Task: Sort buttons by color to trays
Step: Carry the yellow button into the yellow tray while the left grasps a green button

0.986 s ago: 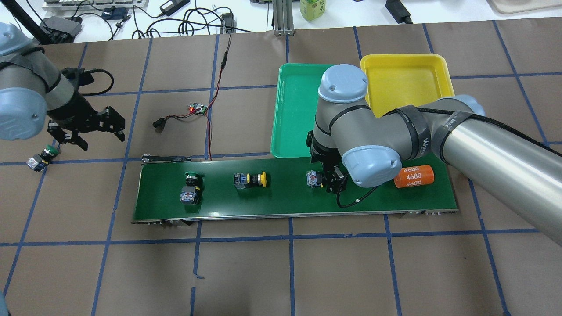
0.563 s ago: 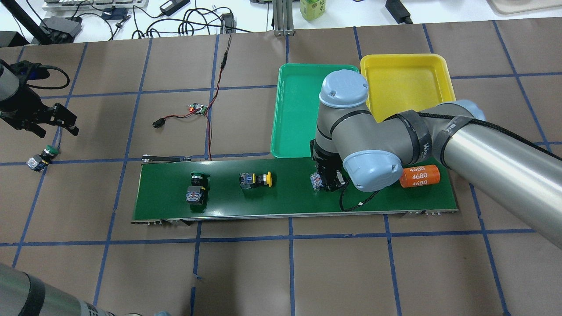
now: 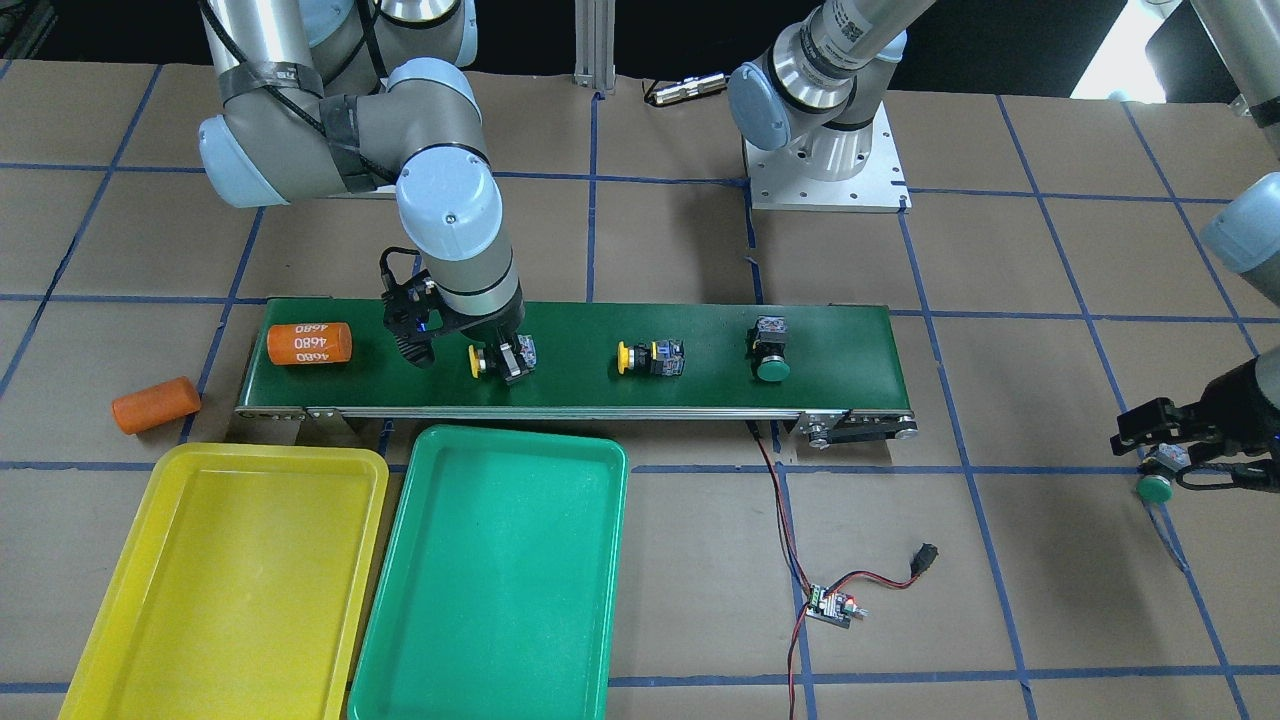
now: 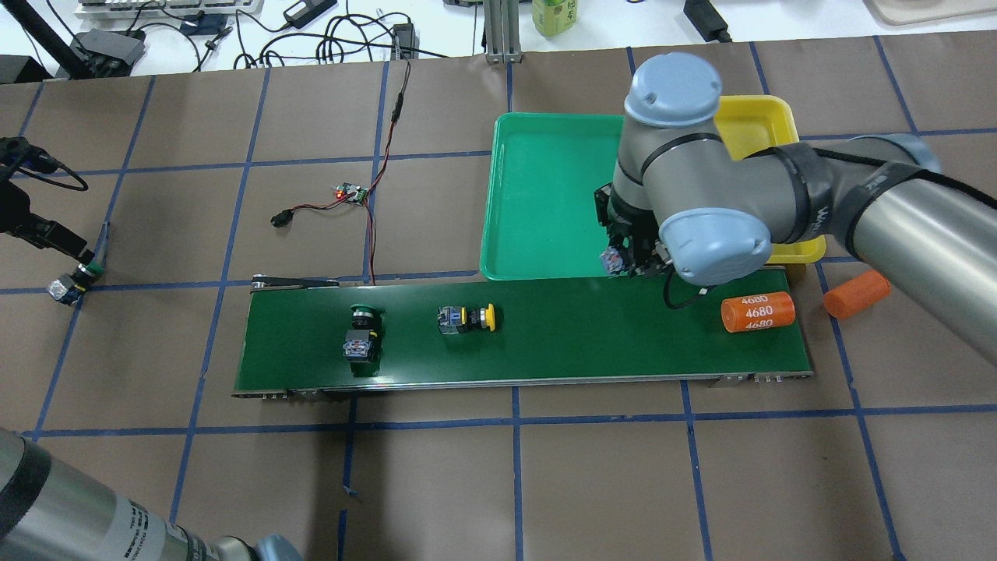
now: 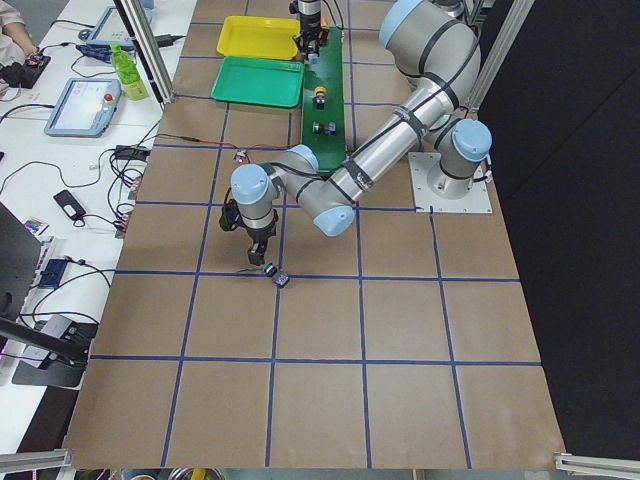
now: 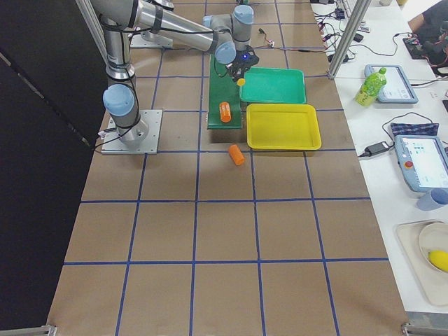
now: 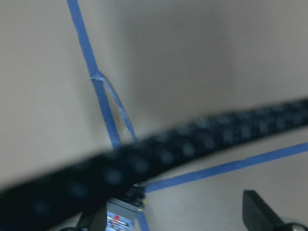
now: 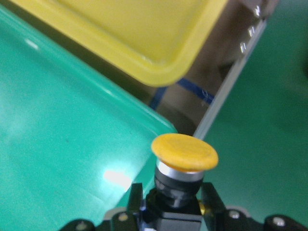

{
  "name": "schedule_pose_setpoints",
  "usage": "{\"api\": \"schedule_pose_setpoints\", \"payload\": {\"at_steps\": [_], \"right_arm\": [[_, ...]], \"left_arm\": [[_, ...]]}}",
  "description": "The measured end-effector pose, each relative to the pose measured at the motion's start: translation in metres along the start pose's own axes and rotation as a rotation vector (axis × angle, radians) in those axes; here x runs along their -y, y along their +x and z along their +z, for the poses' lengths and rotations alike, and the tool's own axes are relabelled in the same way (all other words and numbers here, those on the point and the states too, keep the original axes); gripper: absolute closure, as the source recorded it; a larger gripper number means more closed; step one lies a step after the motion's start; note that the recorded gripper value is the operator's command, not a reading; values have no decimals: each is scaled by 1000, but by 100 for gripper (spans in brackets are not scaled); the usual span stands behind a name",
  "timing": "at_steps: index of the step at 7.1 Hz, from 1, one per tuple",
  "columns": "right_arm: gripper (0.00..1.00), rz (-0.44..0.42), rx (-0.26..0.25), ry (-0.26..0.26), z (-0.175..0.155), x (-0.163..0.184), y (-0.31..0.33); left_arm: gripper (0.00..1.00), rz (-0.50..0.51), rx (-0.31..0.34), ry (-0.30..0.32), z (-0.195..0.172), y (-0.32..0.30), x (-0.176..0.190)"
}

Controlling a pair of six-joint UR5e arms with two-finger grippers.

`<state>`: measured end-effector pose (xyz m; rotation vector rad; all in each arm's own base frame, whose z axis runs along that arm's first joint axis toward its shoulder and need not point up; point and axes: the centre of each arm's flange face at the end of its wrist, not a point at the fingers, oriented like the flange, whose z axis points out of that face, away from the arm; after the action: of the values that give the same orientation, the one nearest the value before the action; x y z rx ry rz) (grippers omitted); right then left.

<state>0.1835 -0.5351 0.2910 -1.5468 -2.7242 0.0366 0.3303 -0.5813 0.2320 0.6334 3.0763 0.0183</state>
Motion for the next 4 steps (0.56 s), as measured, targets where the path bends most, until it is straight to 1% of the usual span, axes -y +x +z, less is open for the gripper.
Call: {"api": "schedule_pose_setpoints", "payload": {"at_steps": [1,2,3,4], "right_arm": [[100,-16,19,16,-1,69,-7],[100,-29,30,32,0,123,-11],[54,-60,26,39,9,153,-15],[1,-80,27,45,19,173,-17]], "left_arm": [[0,72,-6,-2,13,-9,-9],[0,132,-11,-4,28,-12,-15],[24,178,-11,-4,41,-13,-18],[75,207,-3,-2,50,-15,-18]]}}
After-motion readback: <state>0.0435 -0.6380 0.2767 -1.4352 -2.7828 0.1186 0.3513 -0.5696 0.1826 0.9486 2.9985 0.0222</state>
